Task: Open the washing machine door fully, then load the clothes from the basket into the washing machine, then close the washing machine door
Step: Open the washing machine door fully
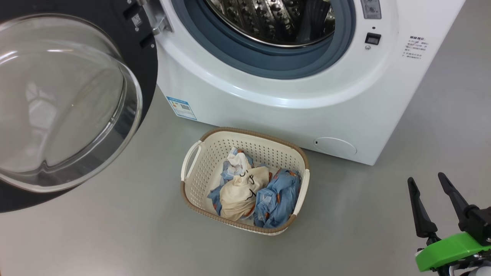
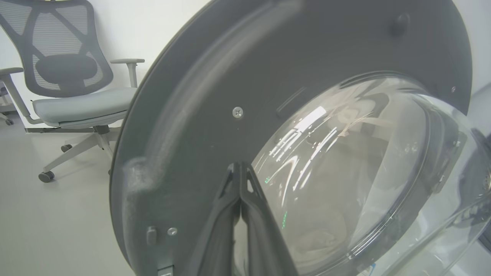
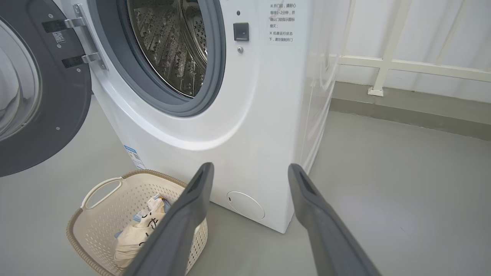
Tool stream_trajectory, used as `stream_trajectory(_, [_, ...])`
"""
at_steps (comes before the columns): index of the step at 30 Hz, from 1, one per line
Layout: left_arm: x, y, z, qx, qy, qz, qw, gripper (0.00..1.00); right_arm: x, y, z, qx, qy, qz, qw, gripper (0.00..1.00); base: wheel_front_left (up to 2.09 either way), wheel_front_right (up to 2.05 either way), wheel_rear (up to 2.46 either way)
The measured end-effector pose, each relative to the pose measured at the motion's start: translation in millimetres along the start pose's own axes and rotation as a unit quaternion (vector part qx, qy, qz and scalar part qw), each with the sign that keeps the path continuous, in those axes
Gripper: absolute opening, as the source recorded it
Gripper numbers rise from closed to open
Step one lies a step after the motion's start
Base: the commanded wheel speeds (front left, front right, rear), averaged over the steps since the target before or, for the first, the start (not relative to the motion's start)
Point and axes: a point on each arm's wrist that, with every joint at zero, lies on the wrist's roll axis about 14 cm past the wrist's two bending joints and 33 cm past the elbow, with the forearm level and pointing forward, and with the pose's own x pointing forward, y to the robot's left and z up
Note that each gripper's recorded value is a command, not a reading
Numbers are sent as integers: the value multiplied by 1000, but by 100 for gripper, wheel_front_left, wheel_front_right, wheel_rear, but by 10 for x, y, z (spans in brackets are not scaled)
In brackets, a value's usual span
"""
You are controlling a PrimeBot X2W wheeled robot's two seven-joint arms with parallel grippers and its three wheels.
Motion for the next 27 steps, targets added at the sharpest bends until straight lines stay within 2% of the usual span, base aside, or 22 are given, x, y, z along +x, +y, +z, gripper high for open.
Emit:
stream_trajectory(4, [-153, -58, -78, -18, 4, -15, 1000, 0, -34, 34, 64, -3, -5, 2, 1000, 100, 0, 0, 0])
stream_trajectory(5, [-193, -78, -98, -24, 5, -20, 999, 10, -37, 42, 87, -4, -8, 2, 1000, 100, 0, 0, 0])
stream_trajectory(8, [-328, -116, -178, -38, 11, -34, 999, 55, -59, 56, 152, -3, -15, 0, 1000, 100, 0, 0, 0])
stream_trajectory(9, [-372, -129, -207, -43, 14, -39, 998, 86, -72, 56, 168, -2, -17, -1, 1000, 100, 0, 0, 0])
stream_trajectory(10, [-414, -136, -235, -45, 17, -43, 998, 100, -88, 56, 175, -1, -18, -3, 1000, 100, 0, 0, 0])
stream_trajectory(19, [-684, -587, -252, -61, 10, -122, 991, 100, -253, -115, 255, -2, -27, -36, 999, 100, 0, 0, 0])
stream_trajectory(27, [-905, -1081, -364, -67, 27, -200, 977, 100, -399, -283, 302, -2, -33, -66, 997, 100, 0, 0, 0])
